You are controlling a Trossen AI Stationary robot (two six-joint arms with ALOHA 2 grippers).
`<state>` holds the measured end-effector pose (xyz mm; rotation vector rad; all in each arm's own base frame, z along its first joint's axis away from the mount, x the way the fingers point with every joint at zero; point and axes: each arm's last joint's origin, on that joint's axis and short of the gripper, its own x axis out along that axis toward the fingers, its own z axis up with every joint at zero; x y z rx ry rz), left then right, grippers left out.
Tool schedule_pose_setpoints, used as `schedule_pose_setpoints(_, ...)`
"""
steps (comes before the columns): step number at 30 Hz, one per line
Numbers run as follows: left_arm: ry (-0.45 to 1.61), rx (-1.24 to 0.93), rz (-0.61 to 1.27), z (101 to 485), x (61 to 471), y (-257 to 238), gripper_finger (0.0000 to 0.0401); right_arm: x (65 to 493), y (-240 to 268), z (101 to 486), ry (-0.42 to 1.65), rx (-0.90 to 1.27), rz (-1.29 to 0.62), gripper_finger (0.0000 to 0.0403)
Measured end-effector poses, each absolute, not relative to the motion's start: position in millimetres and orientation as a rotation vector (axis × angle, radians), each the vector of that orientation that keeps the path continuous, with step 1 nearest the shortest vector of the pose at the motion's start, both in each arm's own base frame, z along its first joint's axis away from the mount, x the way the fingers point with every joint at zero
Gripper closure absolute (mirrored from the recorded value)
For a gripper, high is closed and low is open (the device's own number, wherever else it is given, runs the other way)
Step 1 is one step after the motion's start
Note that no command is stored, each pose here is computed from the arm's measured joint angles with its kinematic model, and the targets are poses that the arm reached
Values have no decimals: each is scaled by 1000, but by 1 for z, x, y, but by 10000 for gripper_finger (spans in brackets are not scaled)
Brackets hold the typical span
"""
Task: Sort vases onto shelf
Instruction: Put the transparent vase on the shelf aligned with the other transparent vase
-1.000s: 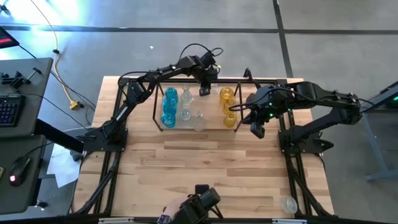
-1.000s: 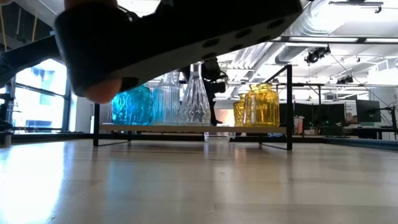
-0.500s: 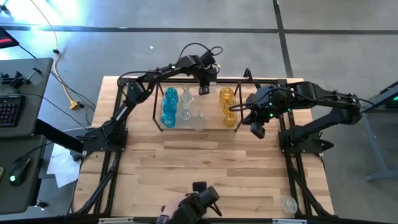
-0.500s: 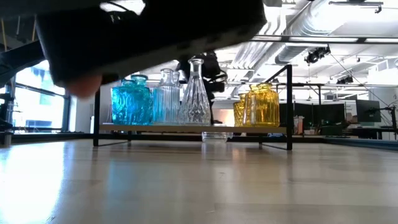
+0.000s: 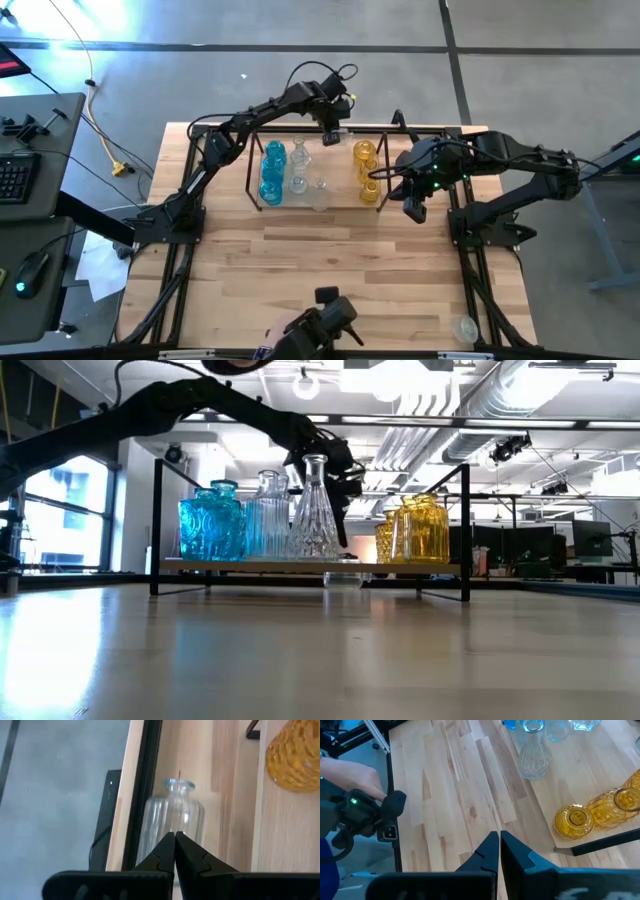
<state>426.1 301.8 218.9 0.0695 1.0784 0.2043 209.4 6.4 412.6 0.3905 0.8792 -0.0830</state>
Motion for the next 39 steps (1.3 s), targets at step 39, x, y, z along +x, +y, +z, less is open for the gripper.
schedule_pose_setpoints(39, 1330, 12, 161, 194, 396, 308, 401, 215, -2, 418, 801, 420, -85, 402)
